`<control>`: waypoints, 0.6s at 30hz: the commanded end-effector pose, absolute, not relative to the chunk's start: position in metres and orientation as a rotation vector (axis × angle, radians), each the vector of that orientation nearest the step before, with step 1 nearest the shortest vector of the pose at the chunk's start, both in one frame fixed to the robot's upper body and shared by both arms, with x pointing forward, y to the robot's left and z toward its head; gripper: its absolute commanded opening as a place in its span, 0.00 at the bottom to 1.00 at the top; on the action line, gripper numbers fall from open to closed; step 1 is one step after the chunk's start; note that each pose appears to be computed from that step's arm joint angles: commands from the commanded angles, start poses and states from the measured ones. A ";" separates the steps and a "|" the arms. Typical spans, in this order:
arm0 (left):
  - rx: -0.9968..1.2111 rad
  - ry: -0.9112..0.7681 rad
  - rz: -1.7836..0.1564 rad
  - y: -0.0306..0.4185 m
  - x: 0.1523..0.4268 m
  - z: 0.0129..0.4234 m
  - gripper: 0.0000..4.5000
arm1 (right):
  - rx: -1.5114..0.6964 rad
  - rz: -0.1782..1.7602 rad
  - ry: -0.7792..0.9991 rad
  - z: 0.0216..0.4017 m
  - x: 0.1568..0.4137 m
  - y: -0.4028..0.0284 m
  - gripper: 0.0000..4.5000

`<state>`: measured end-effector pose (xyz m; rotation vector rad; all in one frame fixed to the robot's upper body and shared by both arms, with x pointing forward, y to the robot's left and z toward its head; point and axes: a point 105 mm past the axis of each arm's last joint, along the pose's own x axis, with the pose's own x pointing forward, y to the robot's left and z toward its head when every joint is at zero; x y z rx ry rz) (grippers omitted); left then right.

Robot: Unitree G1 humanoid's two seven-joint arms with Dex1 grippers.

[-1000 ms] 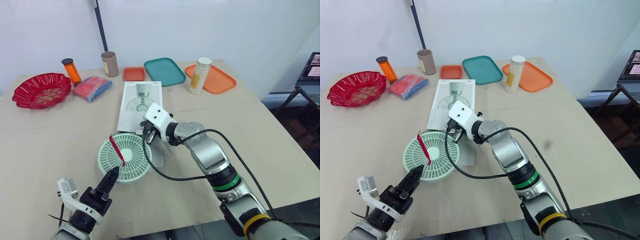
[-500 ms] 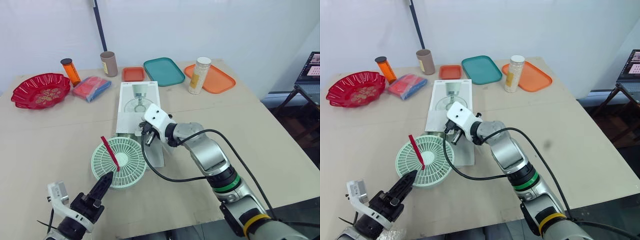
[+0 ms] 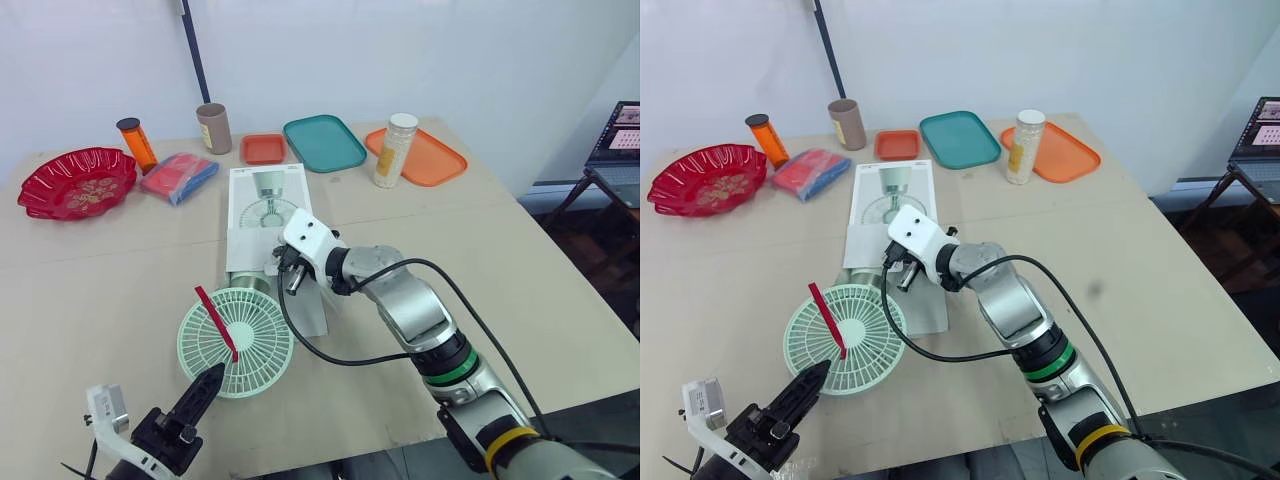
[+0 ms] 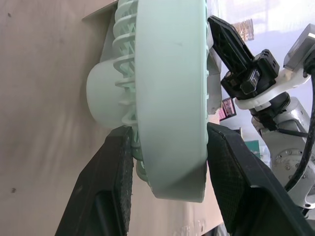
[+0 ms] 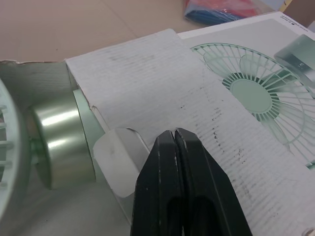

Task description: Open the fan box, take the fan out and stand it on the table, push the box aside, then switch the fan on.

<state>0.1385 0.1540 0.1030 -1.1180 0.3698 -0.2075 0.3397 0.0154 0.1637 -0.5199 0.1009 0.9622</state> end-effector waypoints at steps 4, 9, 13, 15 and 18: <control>-1.081 0.447 -0.115 0.162 0.130 0.081 0.39 | -0.511 0.940 0.117 0.166 0.343 0.021 0.00; -1.080 0.443 -0.104 0.164 0.128 0.081 0.39 | -0.504 0.926 0.115 0.167 0.347 0.028 0.00; -1.080 0.446 -0.093 0.166 0.124 0.081 0.39 | -0.500 0.924 0.121 0.166 0.347 0.030 0.00; -1.086 0.447 -0.081 0.167 0.120 0.080 0.39 | -0.498 0.921 0.124 0.166 0.347 0.030 0.00; -1.094 0.457 -0.061 0.169 0.114 0.077 0.39 | -0.496 0.915 0.129 0.165 0.348 0.029 0.00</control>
